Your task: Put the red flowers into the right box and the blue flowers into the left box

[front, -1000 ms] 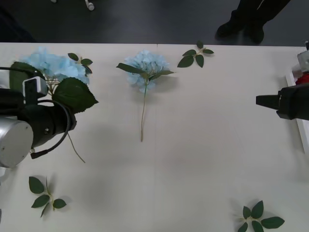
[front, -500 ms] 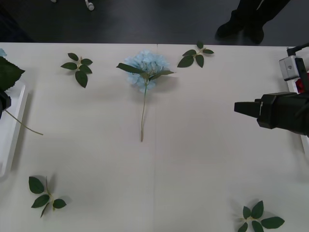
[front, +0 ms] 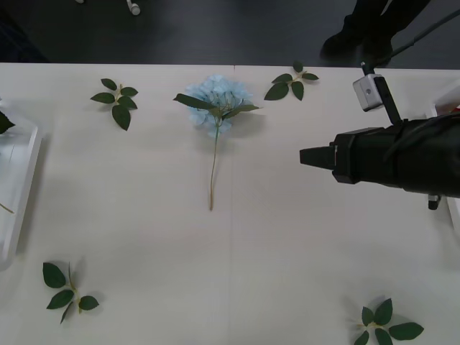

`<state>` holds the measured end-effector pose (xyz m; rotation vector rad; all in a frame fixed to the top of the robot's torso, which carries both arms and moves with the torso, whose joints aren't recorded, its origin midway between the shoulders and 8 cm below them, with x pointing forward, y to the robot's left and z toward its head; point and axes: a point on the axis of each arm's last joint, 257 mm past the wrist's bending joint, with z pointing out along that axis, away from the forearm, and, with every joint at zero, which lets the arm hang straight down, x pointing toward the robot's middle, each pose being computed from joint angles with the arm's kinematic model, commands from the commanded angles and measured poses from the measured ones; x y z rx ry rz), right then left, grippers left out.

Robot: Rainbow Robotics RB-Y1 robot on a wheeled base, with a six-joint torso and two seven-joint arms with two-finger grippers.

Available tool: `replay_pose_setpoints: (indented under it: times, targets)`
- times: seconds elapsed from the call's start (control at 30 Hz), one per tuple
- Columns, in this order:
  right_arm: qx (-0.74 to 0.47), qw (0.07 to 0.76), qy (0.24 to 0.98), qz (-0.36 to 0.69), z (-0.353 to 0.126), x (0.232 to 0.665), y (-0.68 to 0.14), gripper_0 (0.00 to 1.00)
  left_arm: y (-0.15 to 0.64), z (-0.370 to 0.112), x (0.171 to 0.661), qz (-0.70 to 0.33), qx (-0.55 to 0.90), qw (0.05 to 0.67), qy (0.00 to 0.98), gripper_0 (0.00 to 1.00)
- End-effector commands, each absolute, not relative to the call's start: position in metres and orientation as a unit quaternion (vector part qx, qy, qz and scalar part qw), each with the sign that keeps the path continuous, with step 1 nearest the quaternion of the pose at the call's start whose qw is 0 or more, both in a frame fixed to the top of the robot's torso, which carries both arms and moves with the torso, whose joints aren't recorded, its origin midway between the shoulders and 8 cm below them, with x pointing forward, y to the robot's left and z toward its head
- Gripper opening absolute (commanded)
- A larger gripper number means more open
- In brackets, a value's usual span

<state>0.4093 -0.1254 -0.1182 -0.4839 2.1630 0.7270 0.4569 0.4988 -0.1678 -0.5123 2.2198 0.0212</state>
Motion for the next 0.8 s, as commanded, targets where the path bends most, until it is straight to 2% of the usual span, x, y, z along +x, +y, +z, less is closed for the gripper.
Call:
replay_pose_setpoints:
  times: [0.03, 0.43, 0.8]
  targets:
    - [-0.176, 0.397, 0.847, 0.307, -0.114, 0.427, -0.107, 0.79, 0.53, -0.152, 0.46, 0.036, -0.158, 0.431, 0.888, 0.0]
    - [-0.179, 0.389, 0.849, 0.309, -0.132, 0.467, -0.067, 0.79, 0.59, -0.183, 0.435, 0.055, -0.115, 0.398, 0.909, 0.0]
    - [-0.177, 0.379, 0.852, 0.314, -0.146, 0.487, -0.032, 0.79, 0.617, -0.196, 0.434, 0.082, -0.115, 0.408, 0.902, 0.0]
